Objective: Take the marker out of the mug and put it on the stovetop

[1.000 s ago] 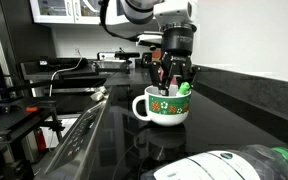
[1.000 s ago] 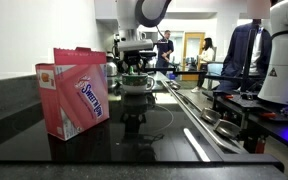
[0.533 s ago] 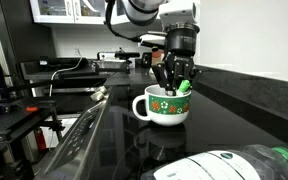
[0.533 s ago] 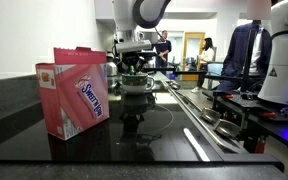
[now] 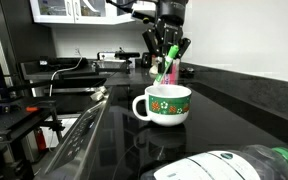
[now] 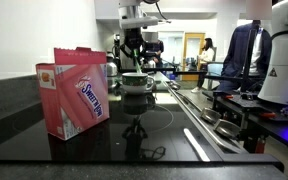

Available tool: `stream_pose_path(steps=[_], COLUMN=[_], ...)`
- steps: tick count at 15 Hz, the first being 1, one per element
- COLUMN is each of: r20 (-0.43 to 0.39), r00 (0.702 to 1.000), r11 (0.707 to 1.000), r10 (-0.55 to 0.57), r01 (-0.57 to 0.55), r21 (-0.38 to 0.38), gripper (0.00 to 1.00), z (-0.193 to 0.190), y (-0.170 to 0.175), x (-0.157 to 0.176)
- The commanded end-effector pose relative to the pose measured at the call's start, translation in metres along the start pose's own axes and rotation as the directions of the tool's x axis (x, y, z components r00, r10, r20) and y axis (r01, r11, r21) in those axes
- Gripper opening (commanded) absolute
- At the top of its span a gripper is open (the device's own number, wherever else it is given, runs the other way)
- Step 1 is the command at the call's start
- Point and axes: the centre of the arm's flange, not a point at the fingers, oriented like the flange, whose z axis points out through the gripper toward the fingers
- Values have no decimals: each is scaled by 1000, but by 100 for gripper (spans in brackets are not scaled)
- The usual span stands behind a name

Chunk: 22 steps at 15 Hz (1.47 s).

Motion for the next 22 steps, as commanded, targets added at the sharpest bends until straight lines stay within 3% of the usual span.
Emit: stream_pose_path(steps=[1,4,7,10,12,14,16,20,22], r20=[18,5,-9,45,126,230,284,342,384], r00=[997,971,920,856,815,769,731,717,719], r11=[993,956,891,815,781,770,756,783,810], r10=[-77,-239,-392,-514,-566,-596,-621,-607,-579], r01=[75,234,382,472,481,467,463,468,452], r21=[92,177,244,336,398,435,461,409,374], gripper=[5,5,5,5,5,5,5,5,5], z=[-40,-63,-63,-46,-26,-3,17,48,61], y=[27,20,-4,-29,-38,-45,-55,-77,-86], x=[-19,-48,-83,-111,-119,-122,-125,-135,-138])
